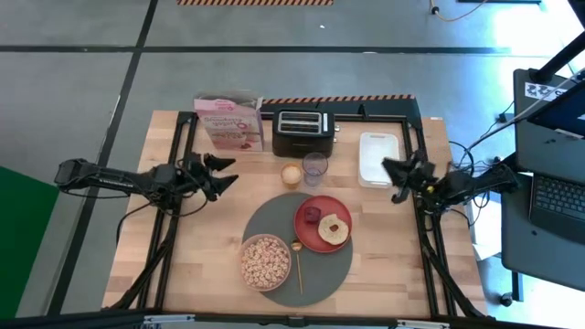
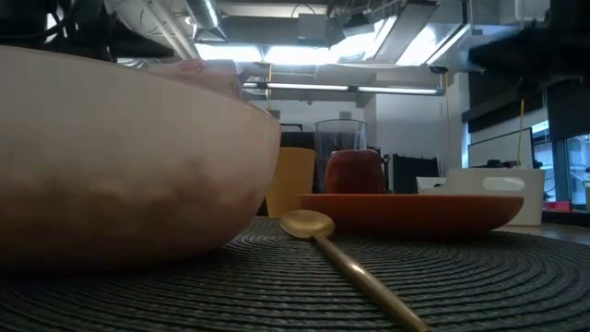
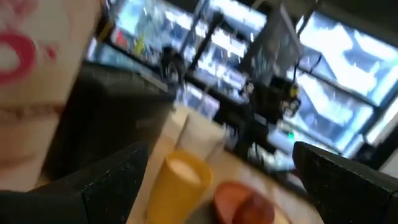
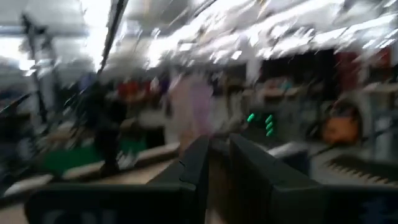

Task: Arrange a breakfast setting
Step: Return to Home Position

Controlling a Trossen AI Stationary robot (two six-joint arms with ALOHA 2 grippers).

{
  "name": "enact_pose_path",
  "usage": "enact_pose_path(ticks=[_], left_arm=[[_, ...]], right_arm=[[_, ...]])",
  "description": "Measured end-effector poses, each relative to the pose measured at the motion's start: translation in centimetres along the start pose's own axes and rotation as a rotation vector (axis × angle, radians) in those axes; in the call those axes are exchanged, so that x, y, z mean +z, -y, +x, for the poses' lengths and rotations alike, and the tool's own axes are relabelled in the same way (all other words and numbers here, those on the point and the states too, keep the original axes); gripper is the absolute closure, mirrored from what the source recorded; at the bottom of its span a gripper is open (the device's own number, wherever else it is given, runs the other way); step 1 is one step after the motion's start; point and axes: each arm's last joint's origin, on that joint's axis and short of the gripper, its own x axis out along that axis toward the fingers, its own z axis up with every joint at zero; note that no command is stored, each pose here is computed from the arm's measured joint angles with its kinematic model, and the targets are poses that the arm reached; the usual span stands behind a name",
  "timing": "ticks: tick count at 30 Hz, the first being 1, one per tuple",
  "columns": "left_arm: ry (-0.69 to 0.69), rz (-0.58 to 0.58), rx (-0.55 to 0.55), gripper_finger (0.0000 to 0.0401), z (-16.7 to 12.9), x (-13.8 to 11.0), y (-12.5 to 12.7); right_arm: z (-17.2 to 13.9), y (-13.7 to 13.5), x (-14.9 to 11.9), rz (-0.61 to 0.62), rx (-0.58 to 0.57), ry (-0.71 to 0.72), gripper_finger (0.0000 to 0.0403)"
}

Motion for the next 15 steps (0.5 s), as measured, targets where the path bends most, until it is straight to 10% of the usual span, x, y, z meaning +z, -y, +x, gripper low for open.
enact_pose_path(ticks=[15], left_arm=[[-0.144, 0.006, 0.037, 0.0005, -0.1, -1.3, -0.6]], right_arm=[[-0.6, -1.0, -3.5, 0.058, 0.327, -0.258, 0.0336]])
